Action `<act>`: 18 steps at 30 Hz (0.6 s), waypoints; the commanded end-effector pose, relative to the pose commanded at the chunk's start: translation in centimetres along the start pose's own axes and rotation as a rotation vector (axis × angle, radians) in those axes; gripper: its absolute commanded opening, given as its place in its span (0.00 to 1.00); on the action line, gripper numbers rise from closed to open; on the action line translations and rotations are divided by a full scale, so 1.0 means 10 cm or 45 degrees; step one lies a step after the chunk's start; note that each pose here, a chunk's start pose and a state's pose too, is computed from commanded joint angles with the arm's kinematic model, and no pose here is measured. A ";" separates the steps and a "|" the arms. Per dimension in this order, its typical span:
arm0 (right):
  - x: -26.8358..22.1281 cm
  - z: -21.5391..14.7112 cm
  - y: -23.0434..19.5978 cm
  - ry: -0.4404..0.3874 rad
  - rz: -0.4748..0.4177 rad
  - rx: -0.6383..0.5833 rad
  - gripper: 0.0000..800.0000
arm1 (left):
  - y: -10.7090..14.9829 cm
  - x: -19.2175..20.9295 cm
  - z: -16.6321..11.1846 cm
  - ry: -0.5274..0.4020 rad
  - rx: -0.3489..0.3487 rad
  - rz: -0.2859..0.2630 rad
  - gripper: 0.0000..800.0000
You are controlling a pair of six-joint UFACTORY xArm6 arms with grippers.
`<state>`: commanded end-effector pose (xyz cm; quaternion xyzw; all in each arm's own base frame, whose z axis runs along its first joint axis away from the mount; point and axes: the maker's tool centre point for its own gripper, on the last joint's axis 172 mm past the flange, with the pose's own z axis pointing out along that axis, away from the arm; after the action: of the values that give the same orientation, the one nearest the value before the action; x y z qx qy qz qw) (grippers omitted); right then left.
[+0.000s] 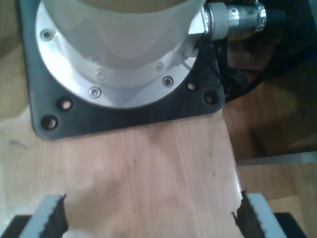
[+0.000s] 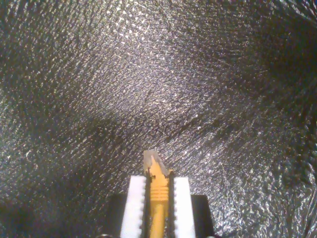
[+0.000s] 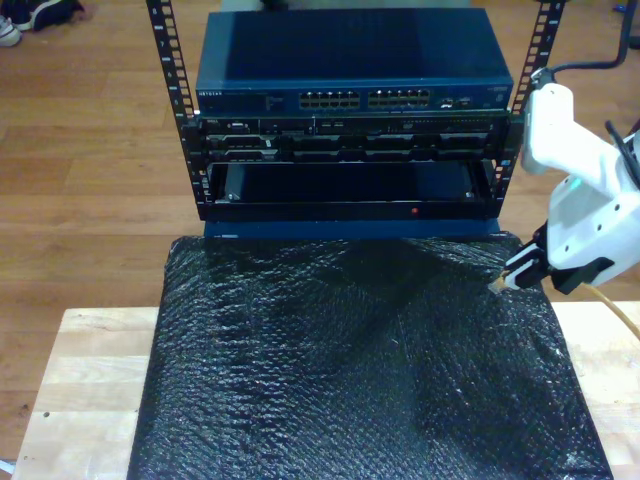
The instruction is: Grab the cable and plug it in
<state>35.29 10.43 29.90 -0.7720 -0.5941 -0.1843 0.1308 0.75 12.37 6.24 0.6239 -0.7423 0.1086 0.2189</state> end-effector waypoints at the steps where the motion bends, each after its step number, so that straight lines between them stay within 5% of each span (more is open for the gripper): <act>1: 0.00 0.00 0.00 0.000 0.000 -0.002 0.00 | -0.01 -0.02 0.05 -0.013 0.005 0.009 1.00; 6: -0.01 0.03 -0.03 0.007 0.008 -0.007 0.00 | -0.06 -0.05 0.30 -0.034 0.015 0.021 1.00; 18: -0.07 0.20 0.05 0.001 0.035 -0.017 0.00 | -0.05 -0.07 0.29 -0.034 0.026 0.010 1.00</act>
<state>35.85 10.52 27.76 -0.7810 -0.5820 -0.1867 0.1284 0.82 11.64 3.27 0.6246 -0.7465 0.1086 0.2021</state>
